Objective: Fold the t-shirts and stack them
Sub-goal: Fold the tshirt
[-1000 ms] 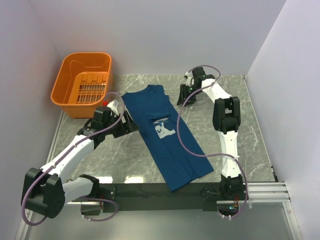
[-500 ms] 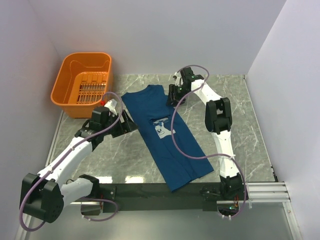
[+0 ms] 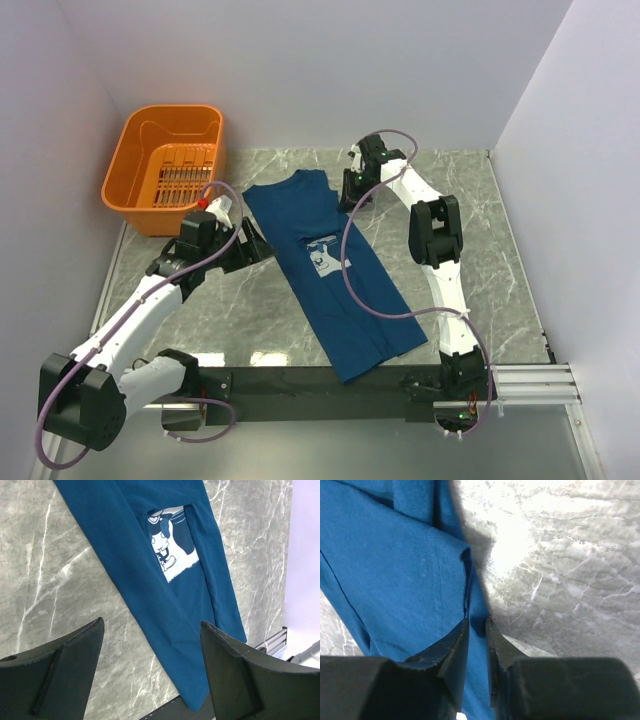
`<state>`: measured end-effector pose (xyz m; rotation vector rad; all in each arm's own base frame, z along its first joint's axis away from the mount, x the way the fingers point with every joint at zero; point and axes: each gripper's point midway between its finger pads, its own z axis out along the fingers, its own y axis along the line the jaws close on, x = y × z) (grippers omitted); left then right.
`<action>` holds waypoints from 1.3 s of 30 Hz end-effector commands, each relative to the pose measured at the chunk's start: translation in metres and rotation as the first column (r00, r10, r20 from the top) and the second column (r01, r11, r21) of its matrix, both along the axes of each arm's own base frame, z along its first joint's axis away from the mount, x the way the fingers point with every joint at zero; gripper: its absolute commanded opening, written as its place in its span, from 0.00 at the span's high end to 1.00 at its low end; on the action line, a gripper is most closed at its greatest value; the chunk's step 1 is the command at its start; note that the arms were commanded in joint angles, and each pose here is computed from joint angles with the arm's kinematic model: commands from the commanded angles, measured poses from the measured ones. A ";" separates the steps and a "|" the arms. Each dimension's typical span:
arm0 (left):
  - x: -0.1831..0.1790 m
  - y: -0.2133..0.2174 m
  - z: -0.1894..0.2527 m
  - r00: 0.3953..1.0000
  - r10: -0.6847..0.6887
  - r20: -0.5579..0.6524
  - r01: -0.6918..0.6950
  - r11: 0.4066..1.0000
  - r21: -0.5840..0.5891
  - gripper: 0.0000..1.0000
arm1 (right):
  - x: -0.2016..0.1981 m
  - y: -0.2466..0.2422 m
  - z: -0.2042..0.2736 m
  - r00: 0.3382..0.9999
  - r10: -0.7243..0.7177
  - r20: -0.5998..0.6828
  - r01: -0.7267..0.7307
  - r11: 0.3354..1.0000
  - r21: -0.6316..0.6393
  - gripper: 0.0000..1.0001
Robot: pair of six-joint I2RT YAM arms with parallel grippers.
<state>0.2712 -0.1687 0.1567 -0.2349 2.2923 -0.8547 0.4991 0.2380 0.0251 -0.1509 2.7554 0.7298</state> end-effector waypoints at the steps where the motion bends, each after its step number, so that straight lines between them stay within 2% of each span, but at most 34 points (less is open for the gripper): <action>1: 0.007 -0.001 0.026 0.997 0.008 0.072 -0.007 1.000 -0.017 0.17 | 0.003 0.000 -0.009 1.000 -0.005 -0.007 0.005 1.000 -0.009 0.74; 7: 0.007 -0.001 0.025 0.998 0.010 0.069 -0.008 1.000 -0.022 0.17 | 0.000 0.002 -0.009 1.000 0.009 -0.021 -0.009 1.000 0.016 0.84; 9: 0.007 -0.002 0.025 0.998 0.011 0.068 -0.009 1.000 -0.023 0.17 | 0.002 -0.001 -0.008 1.000 0.001 -0.019 -0.001 1.000 0.017 0.94; 11: 0.007 -0.001 0.025 0.997 0.011 0.071 -0.010 1.000 -0.022 0.17 | 0.004 -0.003 -0.006 1.000 -0.005 -0.016 0.006 1.000 0.023 1.00; 25: 0.007 -0.003 0.016 0.999 0.006 0.053 -0.004 1.000 -0.021 0.17 | 0.023 -0.068 0.004 0.988 -0.156 -0.023 0.157 0.986 0.059 1.00; 32: 0.008 -0.008 0.011 0.999 -0.023 0.036 0.024 0.999 -0.026 0.17 | 0.039 -0.135 0.009 0.942 -0.335 -0.016 0.336 0.941 0.051 1.00; 39: 0.011 -0.011 0.011 0.998 -0.053 0.044 0.053 0.998 -0.019 0.17 | 0.054 -0.183 0.020 0.891 -0.452 0.034 0.450 0.892 0.043 1.00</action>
